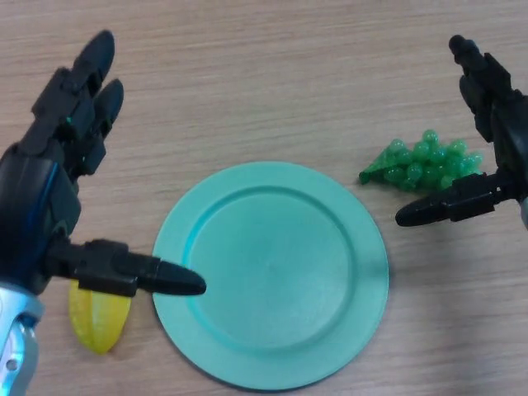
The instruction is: Pick up the green grapes and place it on the plate
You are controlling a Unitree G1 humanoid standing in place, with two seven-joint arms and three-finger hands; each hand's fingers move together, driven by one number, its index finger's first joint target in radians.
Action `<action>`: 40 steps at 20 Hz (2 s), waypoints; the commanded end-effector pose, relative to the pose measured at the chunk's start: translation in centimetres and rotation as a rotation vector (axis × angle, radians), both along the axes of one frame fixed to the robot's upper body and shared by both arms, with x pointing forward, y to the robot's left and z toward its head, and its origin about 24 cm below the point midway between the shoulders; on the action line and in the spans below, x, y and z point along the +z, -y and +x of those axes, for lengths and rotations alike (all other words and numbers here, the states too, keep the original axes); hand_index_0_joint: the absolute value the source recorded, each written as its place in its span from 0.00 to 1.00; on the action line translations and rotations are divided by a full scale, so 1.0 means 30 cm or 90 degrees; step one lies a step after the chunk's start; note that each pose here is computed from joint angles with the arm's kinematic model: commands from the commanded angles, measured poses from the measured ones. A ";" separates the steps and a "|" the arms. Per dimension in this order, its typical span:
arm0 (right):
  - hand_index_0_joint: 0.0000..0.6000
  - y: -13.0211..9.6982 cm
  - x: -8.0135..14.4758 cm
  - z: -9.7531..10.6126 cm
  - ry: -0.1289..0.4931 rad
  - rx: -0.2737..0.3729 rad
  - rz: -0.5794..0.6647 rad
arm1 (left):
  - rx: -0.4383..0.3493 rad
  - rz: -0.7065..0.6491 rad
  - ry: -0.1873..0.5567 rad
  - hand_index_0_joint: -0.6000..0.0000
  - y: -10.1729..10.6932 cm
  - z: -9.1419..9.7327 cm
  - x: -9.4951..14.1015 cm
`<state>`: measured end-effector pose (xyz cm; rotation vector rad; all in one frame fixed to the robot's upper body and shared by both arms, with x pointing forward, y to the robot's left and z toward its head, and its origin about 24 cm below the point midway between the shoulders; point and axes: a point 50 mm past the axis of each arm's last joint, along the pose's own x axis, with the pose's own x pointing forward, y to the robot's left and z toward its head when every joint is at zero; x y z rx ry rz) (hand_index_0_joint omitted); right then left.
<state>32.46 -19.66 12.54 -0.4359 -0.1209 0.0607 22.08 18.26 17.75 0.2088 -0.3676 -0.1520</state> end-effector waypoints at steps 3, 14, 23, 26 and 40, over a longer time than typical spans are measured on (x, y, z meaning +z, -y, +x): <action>0.00 0.087 0.116 0.080 0.150 -0.063 -0.051 | -0.012 0.013 0.105 1.00 0.022 -0.036 0.089; 0.92 0.106 -0.011 0.182 0.073 -0.092 -0.298 | -0.004 0.001 0.115 1.00 0.006 -0.066 0.097; 1.00 0.063 0.032 0.171 0.095 -0.104 -0.216 | 0.007 0.001 0.120 1.00 -0.001 -0.077 0.087; 1.00 0.029 0.106 0.153 0.117 -0.089 -0.117 | 0.004 -0.003 0.118 1.00 -0.007 -0.082 0.086; 1.00 -0.321 0.200 -0.125 0.069 0.109 -0.002 | 0.032 -0.021 0.124 1.00 -0.045 -0.092 0.067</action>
